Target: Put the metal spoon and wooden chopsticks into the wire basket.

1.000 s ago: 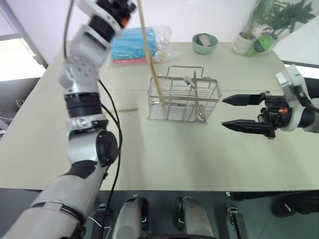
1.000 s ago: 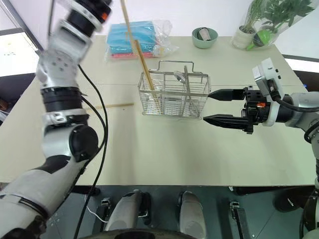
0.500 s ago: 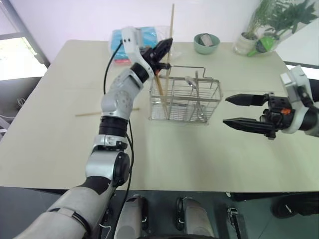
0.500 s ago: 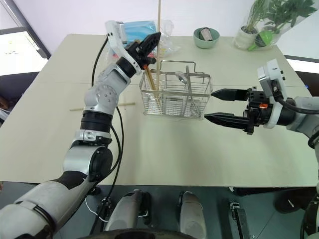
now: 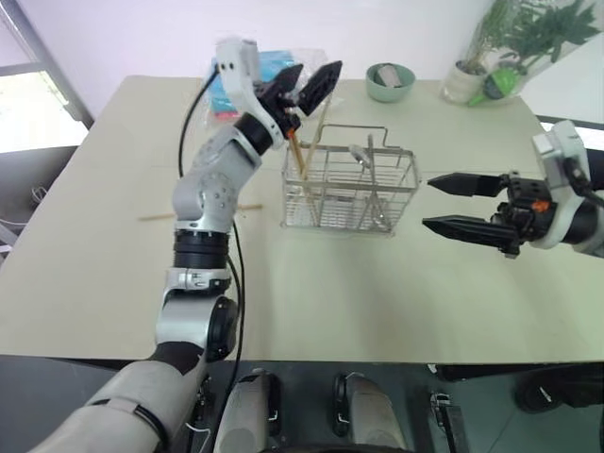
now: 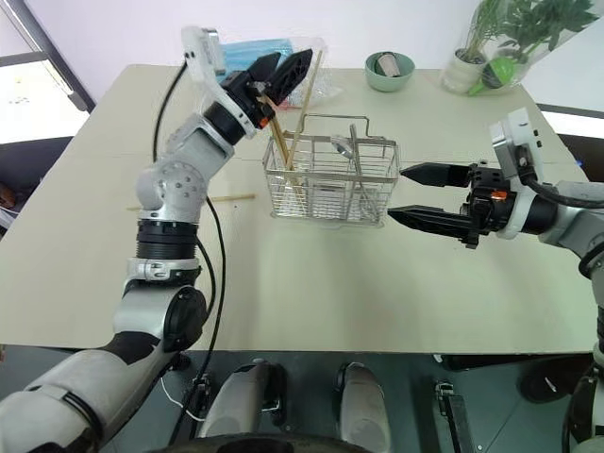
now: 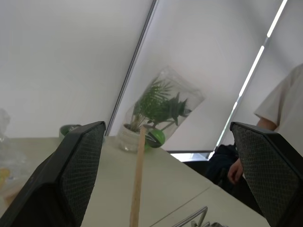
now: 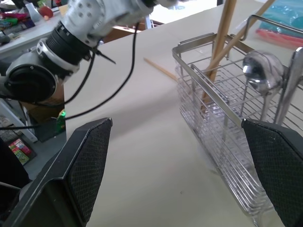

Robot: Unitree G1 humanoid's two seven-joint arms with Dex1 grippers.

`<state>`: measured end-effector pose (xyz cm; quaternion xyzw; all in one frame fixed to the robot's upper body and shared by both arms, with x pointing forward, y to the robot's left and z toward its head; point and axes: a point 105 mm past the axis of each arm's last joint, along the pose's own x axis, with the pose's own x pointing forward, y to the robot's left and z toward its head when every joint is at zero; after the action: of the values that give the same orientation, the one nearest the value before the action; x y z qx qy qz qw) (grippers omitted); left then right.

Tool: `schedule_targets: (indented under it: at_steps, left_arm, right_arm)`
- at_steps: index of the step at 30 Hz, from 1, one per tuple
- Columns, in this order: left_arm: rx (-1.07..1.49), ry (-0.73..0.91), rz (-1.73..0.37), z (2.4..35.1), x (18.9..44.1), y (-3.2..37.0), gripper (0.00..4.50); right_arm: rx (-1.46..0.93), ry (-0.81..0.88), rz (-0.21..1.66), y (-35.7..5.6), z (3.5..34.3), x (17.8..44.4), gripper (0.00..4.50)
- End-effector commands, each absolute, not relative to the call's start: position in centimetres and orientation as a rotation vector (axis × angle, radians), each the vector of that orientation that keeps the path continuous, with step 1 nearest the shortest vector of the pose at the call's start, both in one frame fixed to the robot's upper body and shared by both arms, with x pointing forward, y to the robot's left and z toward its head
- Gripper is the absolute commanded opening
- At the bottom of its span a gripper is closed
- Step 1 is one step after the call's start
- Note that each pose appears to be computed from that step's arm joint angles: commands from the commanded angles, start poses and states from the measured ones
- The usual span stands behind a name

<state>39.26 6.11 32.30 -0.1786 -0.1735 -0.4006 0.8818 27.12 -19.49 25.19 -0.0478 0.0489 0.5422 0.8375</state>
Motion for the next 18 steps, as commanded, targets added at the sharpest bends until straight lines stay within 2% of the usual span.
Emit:
schedule_targets:
  at_steps: [1, 5, 8, 12, 18]
  left_arm:
    - [-0.248, -0.463, -0.854, 36.5, 36.9, 9.0, 4.45]
    - [-0.043, -0.360, -0.879, 36.1, 36.3, 13.9, 4.45]
    - [0.155, -0.208, -0.972, 33.7, 35.7, 16.4, 4.45]
    - [0.501, 0.083, -0.987, 27.9, 37.2, 20.4, 4.45]
    - [0.664, 0.289, -1.054, 23.2, 39.0, 21.3, 4.45]
  right_arm:
    - [-0.125, 0.057, 1.159, -19.3, 26.1, 27.1, 4.50]
    - [-0.127, 0.060, 1.158, -19.6, 26.1, 27.3, 4.50]
    - [-0.129, 0.063, 1.154, -19.9, 26.0, 27.4, 4.50]
    - [-0.118, 0.063, 1.145, -20.1, 26.1, 27.5, 4.50]
    - [-0.122, 0.064, 1.149, -19.9, 26.0, 27.4, 4.50]
